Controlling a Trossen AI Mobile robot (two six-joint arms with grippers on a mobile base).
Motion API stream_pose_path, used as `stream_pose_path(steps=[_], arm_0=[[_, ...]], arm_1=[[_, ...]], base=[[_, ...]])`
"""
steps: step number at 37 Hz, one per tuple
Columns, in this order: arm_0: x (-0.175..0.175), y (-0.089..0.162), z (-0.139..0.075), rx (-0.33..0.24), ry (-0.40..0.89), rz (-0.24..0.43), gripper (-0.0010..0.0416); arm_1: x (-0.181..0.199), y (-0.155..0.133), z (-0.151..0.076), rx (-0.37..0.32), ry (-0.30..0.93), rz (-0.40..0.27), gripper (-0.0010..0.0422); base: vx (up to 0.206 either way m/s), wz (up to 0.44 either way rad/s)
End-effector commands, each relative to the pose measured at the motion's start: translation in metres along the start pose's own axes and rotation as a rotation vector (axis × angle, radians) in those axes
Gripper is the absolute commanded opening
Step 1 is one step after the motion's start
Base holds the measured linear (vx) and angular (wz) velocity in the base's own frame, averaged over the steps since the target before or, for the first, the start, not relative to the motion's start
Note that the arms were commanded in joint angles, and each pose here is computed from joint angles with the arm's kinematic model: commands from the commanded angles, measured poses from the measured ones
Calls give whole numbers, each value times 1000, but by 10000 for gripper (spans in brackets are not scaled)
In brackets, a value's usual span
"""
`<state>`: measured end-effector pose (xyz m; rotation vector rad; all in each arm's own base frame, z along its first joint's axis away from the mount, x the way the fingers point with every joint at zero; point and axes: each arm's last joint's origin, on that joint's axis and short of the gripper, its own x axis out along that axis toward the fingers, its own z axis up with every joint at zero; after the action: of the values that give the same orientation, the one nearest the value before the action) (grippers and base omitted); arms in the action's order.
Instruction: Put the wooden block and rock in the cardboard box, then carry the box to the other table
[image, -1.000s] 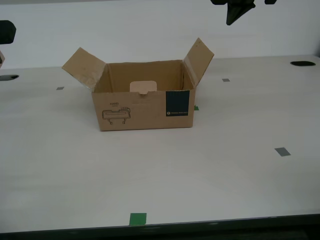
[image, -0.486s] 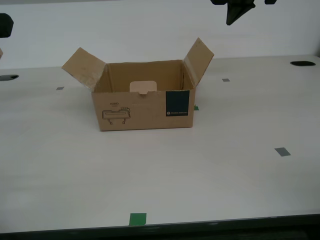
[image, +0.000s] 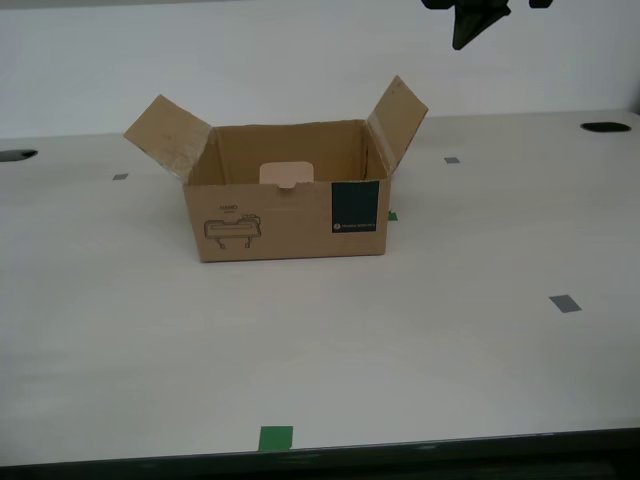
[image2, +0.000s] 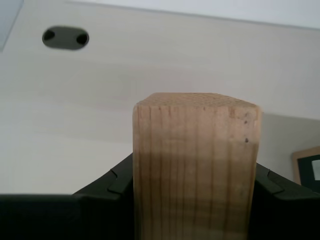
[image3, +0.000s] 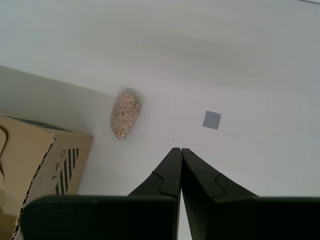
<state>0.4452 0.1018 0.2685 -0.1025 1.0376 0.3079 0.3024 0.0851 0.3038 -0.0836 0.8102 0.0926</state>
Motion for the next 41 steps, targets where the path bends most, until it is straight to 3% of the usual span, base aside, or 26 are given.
stream_pose_path(steps=[1, 17, 41], arm_0=[[0, 0, 0, 2, -1, -1, -1], [0, 1, 0, 8, 5, 0, -1], [0, 2, 0, 10, 6, 2, -1]], arm_1=[[-11, -12, 10, 26, -31, -75, -1], [-39, -77, 40, 141, -135, -238, -1], [-50, -164, 27, 284, -138, -454, -1]], base=[[0, 0], [0, 0], [0, 0]])
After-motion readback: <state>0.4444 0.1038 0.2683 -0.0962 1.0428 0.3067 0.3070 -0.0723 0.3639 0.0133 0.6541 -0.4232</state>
